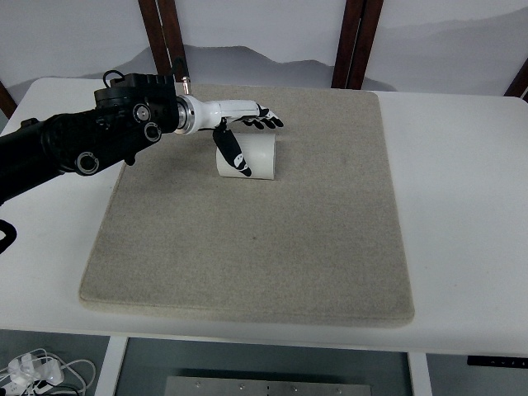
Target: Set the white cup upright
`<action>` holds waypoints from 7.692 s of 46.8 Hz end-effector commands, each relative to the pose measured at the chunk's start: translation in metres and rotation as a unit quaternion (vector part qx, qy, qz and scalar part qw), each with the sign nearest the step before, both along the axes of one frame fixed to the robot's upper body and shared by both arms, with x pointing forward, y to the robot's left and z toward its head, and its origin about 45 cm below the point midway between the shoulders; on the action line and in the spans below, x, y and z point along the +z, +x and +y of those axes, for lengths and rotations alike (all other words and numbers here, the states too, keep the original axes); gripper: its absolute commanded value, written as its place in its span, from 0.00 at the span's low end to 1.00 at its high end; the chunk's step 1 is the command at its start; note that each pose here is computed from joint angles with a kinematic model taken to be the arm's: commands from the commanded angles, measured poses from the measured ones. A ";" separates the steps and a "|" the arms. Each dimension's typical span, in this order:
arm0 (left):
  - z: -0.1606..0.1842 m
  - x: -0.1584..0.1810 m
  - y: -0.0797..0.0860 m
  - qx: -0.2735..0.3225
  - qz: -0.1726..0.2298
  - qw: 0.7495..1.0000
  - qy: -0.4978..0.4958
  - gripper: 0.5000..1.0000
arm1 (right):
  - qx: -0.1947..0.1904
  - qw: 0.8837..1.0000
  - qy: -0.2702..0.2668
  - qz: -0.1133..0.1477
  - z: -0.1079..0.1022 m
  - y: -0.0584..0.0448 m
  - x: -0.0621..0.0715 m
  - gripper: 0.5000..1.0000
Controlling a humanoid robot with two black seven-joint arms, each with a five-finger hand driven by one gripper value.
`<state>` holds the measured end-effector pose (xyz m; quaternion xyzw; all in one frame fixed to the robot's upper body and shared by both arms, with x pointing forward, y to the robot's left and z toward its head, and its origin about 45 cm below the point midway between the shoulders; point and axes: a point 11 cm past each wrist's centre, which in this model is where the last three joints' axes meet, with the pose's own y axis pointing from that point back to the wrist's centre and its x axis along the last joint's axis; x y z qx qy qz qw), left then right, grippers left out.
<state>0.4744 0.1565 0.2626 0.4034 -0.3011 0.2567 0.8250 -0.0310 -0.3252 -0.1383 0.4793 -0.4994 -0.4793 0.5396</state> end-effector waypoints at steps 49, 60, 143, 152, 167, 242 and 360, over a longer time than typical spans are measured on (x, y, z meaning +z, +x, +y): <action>0.000 -0.011 -0.003 -0.011 -0.004 1.000 0.025 0.77 | 0.000 1.000 0.000 0.000 0.000 0.000 0.000 0.90; -0.001 -0.012 -0.004 -0.012 -0.003 1.000 0.026 0.74 | -0.001 1.000 0.000 0.000 0.000 0.000 0.000 0.90; 0.052 0.039 0.026 0.096 0.091 0.890 -0.435 0.11 | -0.001 1.000 0.000 0.000 0.000 0.000 0.000 0.90; 0.063 0.031 0.022 0.099 0.086 0.850 -0.511 0.11 | 0.000 1.000 0.000 0.000 0.000 0.000 0.000 0.90; 0.065 0.010 0.016 0.100 0.060 0.811 -0.574 0.11 | -0.001 1.000 0.000 0.000 0.000 0.000 0.000 0.90; 0.068 -0.071 -0.006 0.186 0.065 0.828 -0.526 0.56 | 0.000 1.000 0.000 0.000 0.000 0.000 0.000 0.90; 0.161 0.037 0.038 0.248 -0.046 0.653 -0.714 1.00 | -0.001 1.000 0.000 0.000 0.000 0.000 0.000 0.90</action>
